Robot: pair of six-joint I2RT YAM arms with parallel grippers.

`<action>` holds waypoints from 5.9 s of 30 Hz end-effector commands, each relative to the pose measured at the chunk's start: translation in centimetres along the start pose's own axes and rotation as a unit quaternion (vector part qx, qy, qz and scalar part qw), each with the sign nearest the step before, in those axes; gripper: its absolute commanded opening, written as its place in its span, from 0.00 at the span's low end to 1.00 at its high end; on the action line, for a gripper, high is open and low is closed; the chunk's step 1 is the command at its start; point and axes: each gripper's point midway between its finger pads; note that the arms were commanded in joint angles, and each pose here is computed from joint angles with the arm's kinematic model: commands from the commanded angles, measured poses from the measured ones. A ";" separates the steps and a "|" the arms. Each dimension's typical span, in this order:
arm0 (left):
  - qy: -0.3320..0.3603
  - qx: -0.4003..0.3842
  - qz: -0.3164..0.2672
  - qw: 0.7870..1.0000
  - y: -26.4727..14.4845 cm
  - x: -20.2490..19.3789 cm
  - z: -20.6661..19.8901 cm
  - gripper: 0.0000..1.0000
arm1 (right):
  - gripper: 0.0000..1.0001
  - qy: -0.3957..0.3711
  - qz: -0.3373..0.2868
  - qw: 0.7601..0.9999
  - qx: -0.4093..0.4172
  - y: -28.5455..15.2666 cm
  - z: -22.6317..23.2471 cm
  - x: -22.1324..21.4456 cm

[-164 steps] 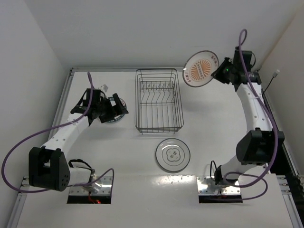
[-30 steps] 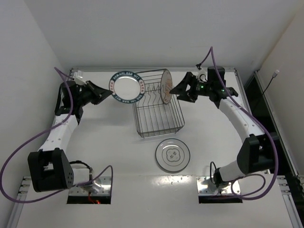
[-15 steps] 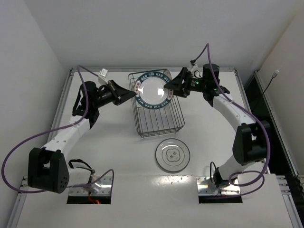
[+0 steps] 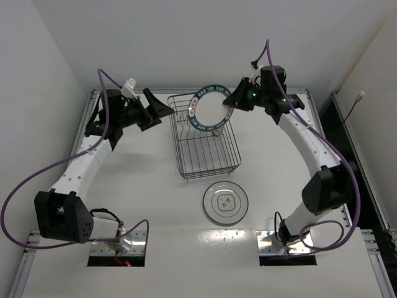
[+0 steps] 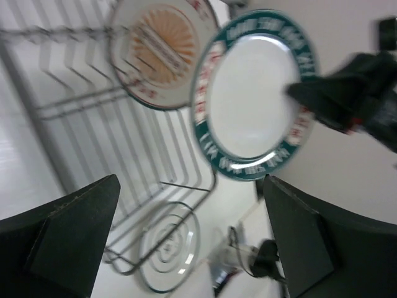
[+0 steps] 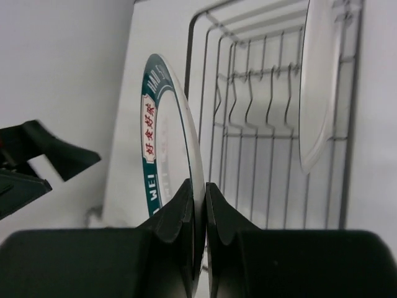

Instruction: Load the plates into the dish rack

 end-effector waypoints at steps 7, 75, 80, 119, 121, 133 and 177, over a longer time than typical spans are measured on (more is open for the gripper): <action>0.030 0.156 0.004 0.987 -4.0 0.6 7.0 1.00 | 0.00 -0.231 -0.117 0.924 -0.282 -1.8 0.3 5.7; -0.096 0.067 0.055 0.992 -3.0 -5.8 12.6 1.00 | 0.42 0.181 0.349 0.909 -0.139 -11.2 -20.3 -32.2; -0.113 0.077 0.060 0.989 -3.5 -6.7 13.9 1.00 | 0.38 0.209 0.373 0.896 -0.117 -10.4 -20.3 -33.5; -0.110 0.100 0.061 0.987 -3.8 -5.6 14.9 1.00 | 0.00 -0.165 -0.134 0.936 -0.282 -15.5 -0.6 4.7; -0.110 0.100 0.061 0.987 -3.8 -5.6 14.9 1.00 | 0.00 -0.177 -0.131 0.931 -0.290 -12.8 -0.5 5.1; -0.105 0.121 0.063 0.985 -4.4 -4.7 15.6 1.00 | 0.00 -0.262 -0.136 0.882 -0.368 -1.1 0.3 8.9; -0.084 0.115 0.061 0.988 -5.8 -3.8 15.2 1.00 | 0.88 -0.205 0.063 0.947 -0.237 3.2 2.2 -1.0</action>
Point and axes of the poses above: each gripper's point midway between its finger pads, its own y axis out along the fingers, its own z axis along the line the jaws close on, x = y × z, and after that the axes turned 1 degree about y, right-handed
